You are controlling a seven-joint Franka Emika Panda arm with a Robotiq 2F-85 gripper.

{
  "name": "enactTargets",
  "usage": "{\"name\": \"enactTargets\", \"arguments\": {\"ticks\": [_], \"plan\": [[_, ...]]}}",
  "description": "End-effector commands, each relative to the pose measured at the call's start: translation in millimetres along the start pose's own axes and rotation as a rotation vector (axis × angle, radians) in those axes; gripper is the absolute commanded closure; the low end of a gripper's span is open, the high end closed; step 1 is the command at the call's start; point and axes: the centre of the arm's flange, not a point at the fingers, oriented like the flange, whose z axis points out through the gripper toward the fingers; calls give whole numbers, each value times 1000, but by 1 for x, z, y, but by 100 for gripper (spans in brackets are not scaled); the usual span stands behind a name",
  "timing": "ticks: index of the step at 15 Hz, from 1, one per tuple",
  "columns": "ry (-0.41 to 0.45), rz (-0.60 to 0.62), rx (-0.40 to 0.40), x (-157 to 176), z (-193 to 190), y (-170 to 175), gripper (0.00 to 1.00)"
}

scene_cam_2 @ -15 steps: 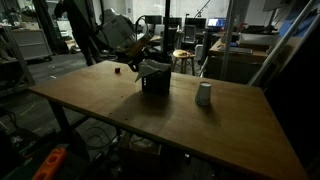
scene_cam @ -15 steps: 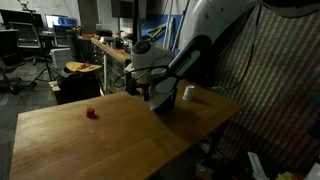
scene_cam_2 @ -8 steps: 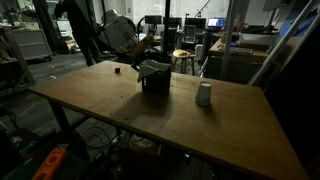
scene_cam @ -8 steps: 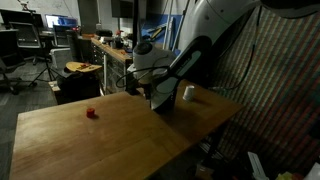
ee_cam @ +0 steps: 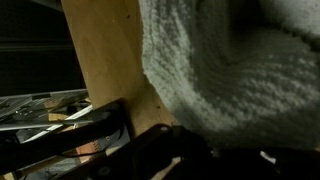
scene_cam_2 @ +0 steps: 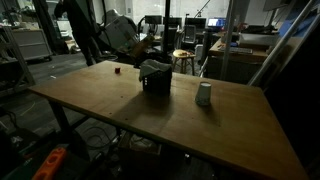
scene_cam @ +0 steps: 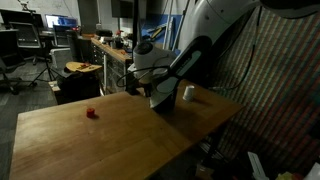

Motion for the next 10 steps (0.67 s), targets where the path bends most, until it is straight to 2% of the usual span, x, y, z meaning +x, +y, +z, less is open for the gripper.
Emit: {"name": "enactTargets", "arguments": {"ticks": [1, 5, 10], "plan": [[-6, 20, -25, 0, -7, 11, 95], [-4, 63, -33, -2, -19, 24, 95], [-16, 173, -25, -10, -39, 42, 95]]}}
